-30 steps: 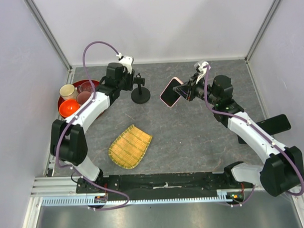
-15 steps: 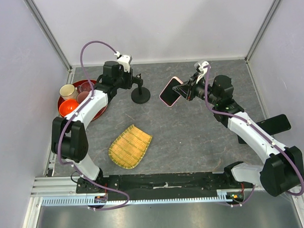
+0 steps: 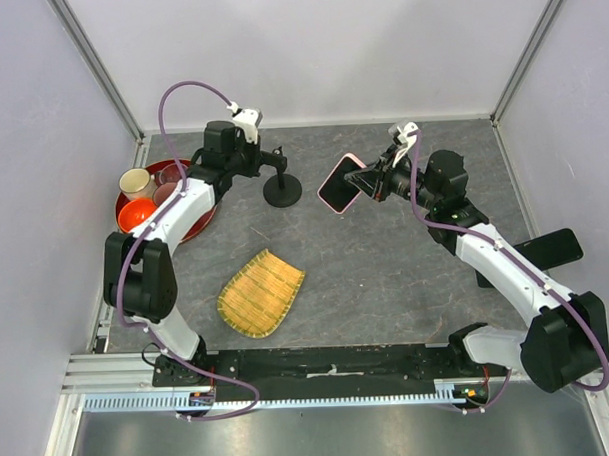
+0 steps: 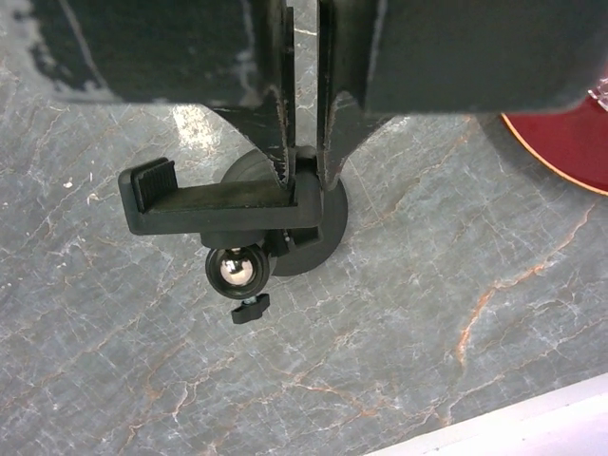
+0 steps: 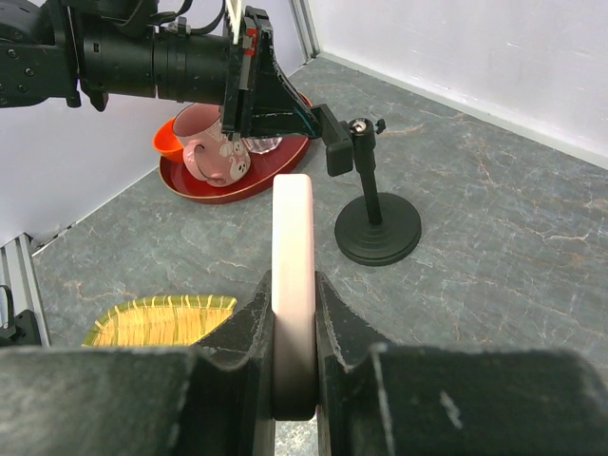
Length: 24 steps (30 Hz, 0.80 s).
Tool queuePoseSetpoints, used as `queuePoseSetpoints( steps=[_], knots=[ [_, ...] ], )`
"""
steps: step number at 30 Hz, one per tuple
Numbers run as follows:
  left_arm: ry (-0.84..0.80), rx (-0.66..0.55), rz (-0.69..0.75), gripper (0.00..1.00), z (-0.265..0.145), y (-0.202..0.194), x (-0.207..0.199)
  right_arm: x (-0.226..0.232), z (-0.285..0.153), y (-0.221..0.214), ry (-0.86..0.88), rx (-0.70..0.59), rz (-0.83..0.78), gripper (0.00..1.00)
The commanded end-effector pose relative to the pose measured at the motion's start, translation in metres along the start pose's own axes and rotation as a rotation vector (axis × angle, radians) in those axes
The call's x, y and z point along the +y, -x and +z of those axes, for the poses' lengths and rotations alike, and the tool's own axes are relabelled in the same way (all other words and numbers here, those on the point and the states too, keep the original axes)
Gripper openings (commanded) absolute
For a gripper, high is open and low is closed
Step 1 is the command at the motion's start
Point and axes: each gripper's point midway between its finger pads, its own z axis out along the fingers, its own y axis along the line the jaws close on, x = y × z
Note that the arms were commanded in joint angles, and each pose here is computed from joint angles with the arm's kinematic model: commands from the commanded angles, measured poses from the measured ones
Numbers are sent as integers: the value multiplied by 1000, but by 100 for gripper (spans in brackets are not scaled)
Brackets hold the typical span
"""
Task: Place the phone on the phone stand
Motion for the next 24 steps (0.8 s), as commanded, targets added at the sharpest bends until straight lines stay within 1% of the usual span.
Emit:
queuePoseSetpoints(
  steps=[1,5,6,7,8,10,11,13,15,19,20,21,24],
  knots=[
    [-48,-75,-4,2,0,27,-9,11,0,37,38,-103,-75,0],
    [-110,-93,23,2,-12,34,-32,12,-5,35,29,-71,-118,0],
    [-122,-100,35,2,-17,38,-38,12,-6,35,35,-61,-154,0],
    [-138,-81,44,2,-21,35,-45,13,-8,28,39,-24,-152,0],
    [-162,-79,81,2,-23,36,-59,14,-9,30,43,-16,-163,0],
    [-178,-74,118,2,-30,35,-73,15,-13,27,42,10,-181,0],
    [-211,-59,151,2,-32,28,-89,17,-13,30,45,9,-185,0],
    [-247,-65,168,2,-41,26,-104,20,-16,33,53,13,-180,0],
    [-278,-46,191,2,-46,15,-119,26,-17,39,67,11,-176,0],
    [-364,-62,268,2,-61,9,-153,44,-29,40,79,14,-174,0],
    [-405,-67,301,2,-66,6,-167,49,-31,34,87,23,-172,0],
    [-438,-69,319,2,-69,4,-175,59,-38,39,103,6,-189,0],
    [-572,-69,357,2,-79,-6,-204,88,-48,30,179,19,-231,0]
  ],
)
